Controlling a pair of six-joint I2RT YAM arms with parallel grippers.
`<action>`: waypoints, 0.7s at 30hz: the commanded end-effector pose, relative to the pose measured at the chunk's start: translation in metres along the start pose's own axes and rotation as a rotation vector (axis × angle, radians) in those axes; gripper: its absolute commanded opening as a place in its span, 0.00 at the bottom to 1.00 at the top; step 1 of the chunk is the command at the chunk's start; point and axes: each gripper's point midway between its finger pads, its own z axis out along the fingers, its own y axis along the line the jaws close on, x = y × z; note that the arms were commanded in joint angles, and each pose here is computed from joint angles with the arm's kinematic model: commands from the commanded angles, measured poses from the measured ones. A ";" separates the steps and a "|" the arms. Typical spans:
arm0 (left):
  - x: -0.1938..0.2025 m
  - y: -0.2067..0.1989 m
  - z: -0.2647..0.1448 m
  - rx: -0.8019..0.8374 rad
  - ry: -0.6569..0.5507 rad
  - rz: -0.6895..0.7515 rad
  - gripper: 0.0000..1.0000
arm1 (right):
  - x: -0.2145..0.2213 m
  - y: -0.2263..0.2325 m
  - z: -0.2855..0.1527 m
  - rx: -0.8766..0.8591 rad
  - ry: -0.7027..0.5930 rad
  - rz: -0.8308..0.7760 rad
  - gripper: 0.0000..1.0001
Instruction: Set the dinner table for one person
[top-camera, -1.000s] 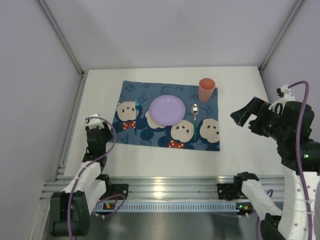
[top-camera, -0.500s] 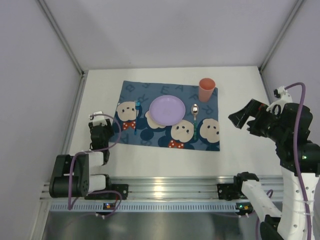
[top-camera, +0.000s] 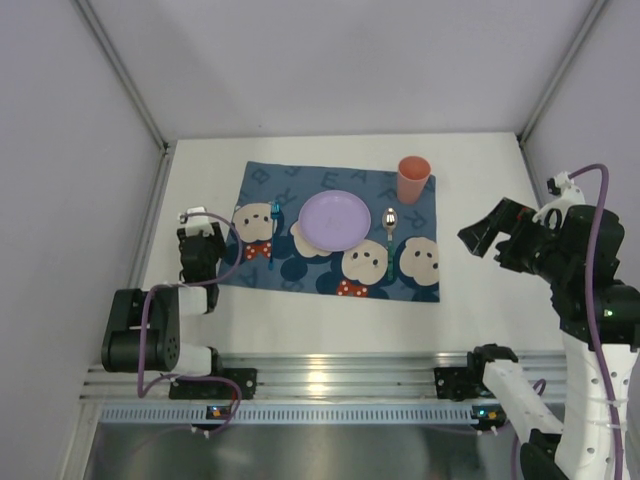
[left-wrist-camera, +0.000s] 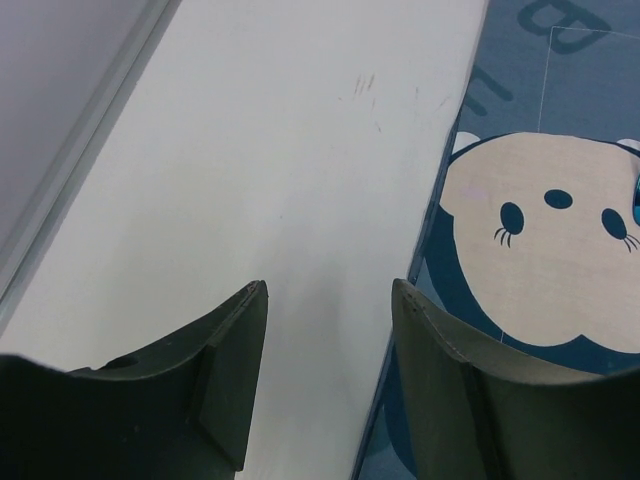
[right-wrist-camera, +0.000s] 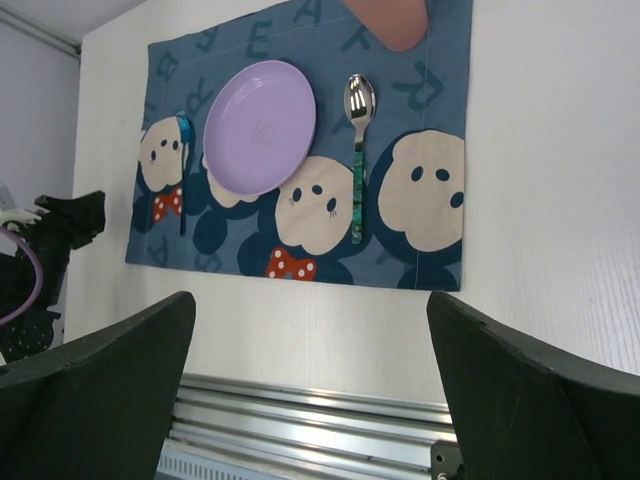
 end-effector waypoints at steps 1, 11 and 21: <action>-0.022 -0.001 0.005 0.022 -0.070 -0.012 0.58 | -0.004 0.001 0.002 -0.003 -0.012 -0.022 1.00; -0.024 0.001 0.000 0.057 -0.090 -0.033 0.59 | -0.001 -0.001 0.006 -0.001 0.002 -0.012 1.00; -0.027 0.017 -0.004 0.028 -0.113 -0.104 0.59 | 0.001 -0.002 0.005 0.004 0.004 -0.018 1.00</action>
